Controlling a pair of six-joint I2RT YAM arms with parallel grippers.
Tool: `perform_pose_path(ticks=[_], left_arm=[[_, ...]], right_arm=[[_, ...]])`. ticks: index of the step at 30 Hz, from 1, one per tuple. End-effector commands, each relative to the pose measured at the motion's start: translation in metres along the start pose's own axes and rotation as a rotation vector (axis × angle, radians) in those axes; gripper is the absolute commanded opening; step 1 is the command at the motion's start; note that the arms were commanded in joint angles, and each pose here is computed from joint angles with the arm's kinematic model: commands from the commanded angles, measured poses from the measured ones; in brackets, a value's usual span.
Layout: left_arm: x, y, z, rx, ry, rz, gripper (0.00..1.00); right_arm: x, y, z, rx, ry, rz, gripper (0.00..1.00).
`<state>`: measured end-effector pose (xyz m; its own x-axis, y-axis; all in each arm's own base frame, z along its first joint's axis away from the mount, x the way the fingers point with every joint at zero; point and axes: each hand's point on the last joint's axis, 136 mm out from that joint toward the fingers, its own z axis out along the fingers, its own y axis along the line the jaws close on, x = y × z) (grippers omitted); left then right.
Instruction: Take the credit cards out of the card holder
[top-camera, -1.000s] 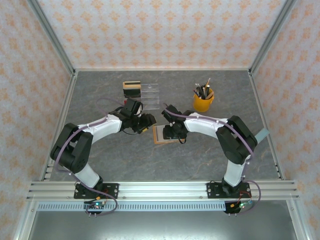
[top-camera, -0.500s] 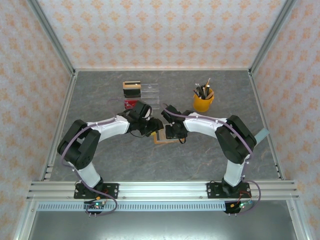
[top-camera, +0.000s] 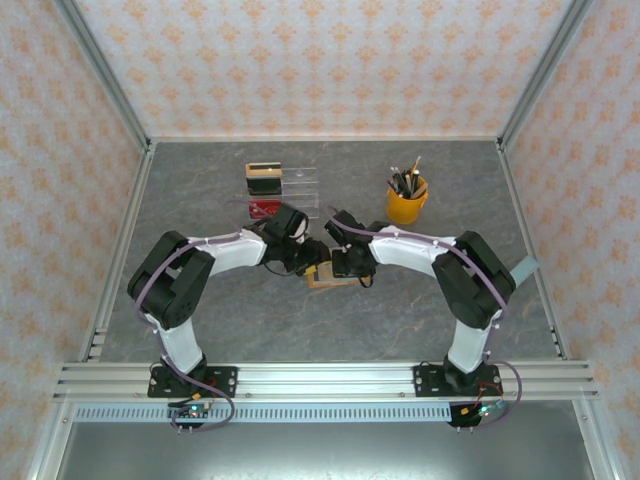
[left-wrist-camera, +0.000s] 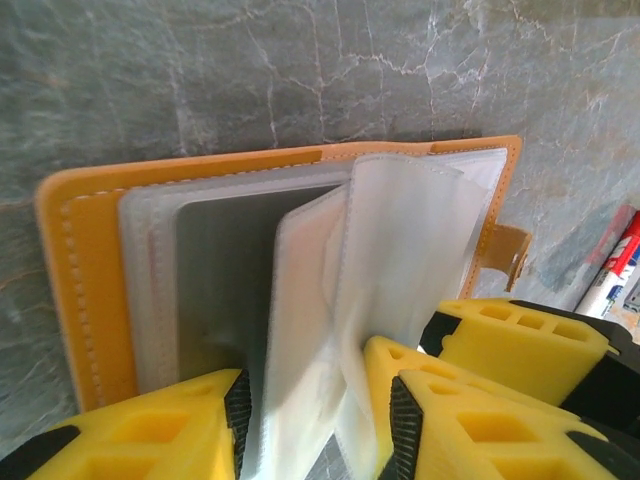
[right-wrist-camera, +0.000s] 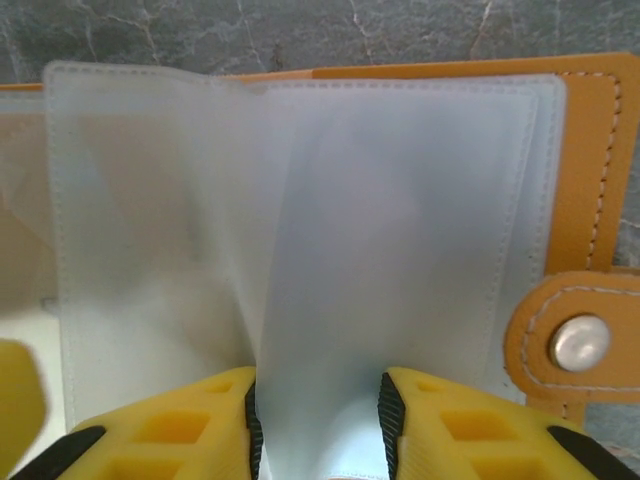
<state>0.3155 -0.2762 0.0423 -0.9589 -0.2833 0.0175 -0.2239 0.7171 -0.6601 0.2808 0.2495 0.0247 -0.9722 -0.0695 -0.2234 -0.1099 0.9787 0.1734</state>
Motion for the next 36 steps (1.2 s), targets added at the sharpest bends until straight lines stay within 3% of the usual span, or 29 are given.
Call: perform_pose_path(ticks=[1,7,14,23,27,31,36], left_arm=[[-0.005,-0.03,0.001,0.095,0.006,0.032,0.41],[-0.008,-0.042,-0.001,0.132,0.006,0.051,0.36],[-0.004,-0.054,0.003,0.176,0.029,0.061,0.35],[0.007,-0.091,0.003,0.245,0.053,0.133,0.37],[0.008,-0.106,0.011,0.256,0.061,0.152,0.44],[0.002,-0.104,0.015,0.235,0.035,0.136,0.46],[-0.012,-0.083,0.002,0.172,-0.051,0.103,0.45]], right_arm=[[0.004,-0.01,-0.003,-0.014,-0.008,0.049,0.36],[-0.012,-0.01,-0.038,-0.119,-0.142,0.087,0.36],[-0.016,-0.021,-0.054,-0.126,-0.201,0.124,0.36],[-0.021,-0.055,-0.084,-0.026,-0.343,0.214,0.36],[-0.022,-0.071,-0.097,0.012,-0.408,0.263,0.36],[-0.022,-0.074,-0.103,0.007,-0.433,0.275,0.36],[-0.022,-0.055,-0.097,-0.072,-0.376,0.215,0.35]])
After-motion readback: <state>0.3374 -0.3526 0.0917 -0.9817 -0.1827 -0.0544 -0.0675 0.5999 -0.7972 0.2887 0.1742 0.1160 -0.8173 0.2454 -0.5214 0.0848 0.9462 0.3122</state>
